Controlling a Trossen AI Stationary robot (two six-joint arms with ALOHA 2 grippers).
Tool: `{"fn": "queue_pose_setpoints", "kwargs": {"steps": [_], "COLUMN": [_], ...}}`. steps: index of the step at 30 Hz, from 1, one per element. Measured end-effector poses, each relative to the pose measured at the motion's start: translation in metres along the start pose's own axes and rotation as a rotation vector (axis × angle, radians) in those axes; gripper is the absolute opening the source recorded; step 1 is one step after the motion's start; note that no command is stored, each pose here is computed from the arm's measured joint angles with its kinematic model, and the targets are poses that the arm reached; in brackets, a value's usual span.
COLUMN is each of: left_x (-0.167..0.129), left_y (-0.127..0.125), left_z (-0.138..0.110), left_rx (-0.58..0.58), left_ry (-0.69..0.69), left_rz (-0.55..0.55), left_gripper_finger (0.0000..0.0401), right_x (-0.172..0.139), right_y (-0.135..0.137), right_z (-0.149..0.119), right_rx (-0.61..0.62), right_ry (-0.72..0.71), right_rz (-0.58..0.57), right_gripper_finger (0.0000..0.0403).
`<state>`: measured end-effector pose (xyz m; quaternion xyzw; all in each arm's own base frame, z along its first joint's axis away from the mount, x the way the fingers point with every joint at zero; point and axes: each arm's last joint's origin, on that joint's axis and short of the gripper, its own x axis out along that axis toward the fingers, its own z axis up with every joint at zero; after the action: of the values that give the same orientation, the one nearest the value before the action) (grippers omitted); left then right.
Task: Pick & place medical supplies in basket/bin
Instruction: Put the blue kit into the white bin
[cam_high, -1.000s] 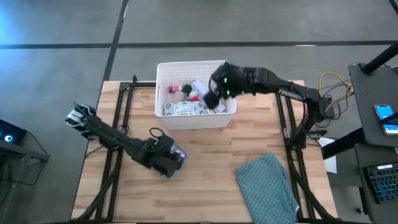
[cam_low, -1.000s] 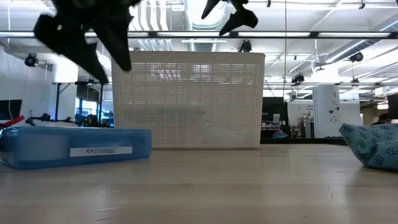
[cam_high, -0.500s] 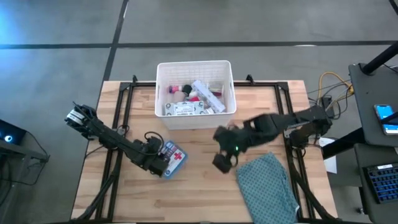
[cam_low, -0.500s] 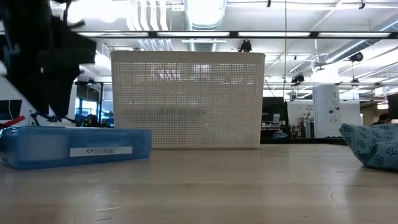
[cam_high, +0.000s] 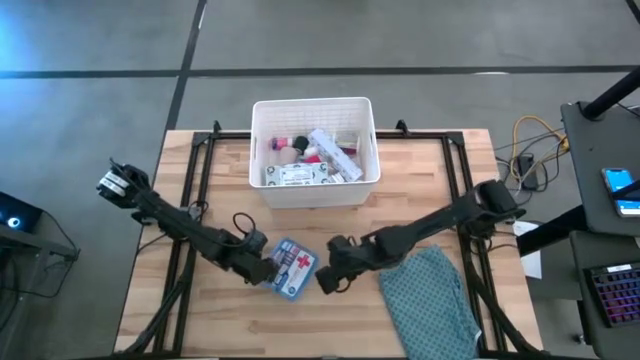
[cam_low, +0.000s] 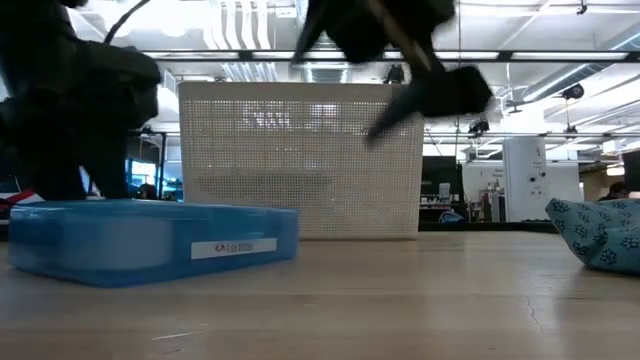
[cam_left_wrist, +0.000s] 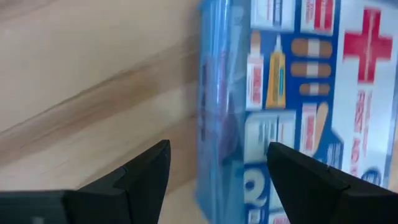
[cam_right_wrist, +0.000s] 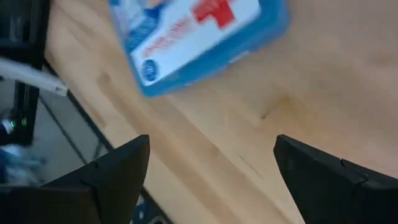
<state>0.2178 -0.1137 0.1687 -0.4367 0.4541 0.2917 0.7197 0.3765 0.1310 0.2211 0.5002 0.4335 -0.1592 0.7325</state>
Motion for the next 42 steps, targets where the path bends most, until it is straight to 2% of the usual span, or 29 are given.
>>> {"fn": "queue_pose_setpoints", "kwargs": {"steps": [2, 5, 8, 13, 21, 26, 31, 36, 38, 42], "left_x": [-0.003, -0.005, -0.007, -0.006, 0.001, 0.004, 0.009, 0.016, 0.021, 0.026], "left_y": [0.000, 0.001, 0.004, 0.008, -0.001, 0.003, 0.003, -0.001, -0.001, -0.001], "left_z": [-0.005, -0.016, -0.028, -0.036, -0.037, -0.037, -0.040, -0.044, -0.043, -0.044], "left_rx": [0.027, 0.070, 0.116, 0.125, 0.136, 0.127, 0.129, 0.137, 0.147, 0.148], "left_ry": [0.009, 0.026, 0.042, 0.041, -0.010, -0.025, -0.014, 0.009, -0.030, -0.047], "left_rz": [-0.001, -0.009, -0.017, -0.029, -0.204, -0.215, -0.208, -0.220, -0.213, -0.205], "left_gripper_finger": [0.0246, 0.0246, 0.0246, 0.0246, 0.0246, 0.0246, 0.0246, 0.0246, 0.0246, 0.0246], "right_x": [0.018, 0.040, 0.058, 0.083, 0.102, 0.107, 0.102, 0.081, 0.076, 0.078], "right_y": [-0.015, -0.032, -0.052, -0.069, -0.051, -0.040, -0.022, 0.009, 0.020, 0.022], "right_z": [-0.005, -0.008, -0.010, -0.012, 0.000, 0.014, 0.024, 0.038, 0.039, 0.034], "right_rx": [0.065, 0.176, 0.295, 0.365, 0.391, 0.317, 0.124, 0.061, 0.031, -0.016], "right_ry": [-0.003, -0.053, -0.125, -0.141, -0.230, -0.293, -0.367, -0.422, -0.373, -0.313], "right_rz": [0.029, 0.168, 0.236, 0.205, 0.169, 0.101, 0.091, 0.184, 0.239, 0.235], "right_gripper_finger": [0.0329, 0.0329, 0.0329, 0.0329, 0.0329, 0.0329, 0.0329, 0.0329, 0.0329, 0.0329]}}
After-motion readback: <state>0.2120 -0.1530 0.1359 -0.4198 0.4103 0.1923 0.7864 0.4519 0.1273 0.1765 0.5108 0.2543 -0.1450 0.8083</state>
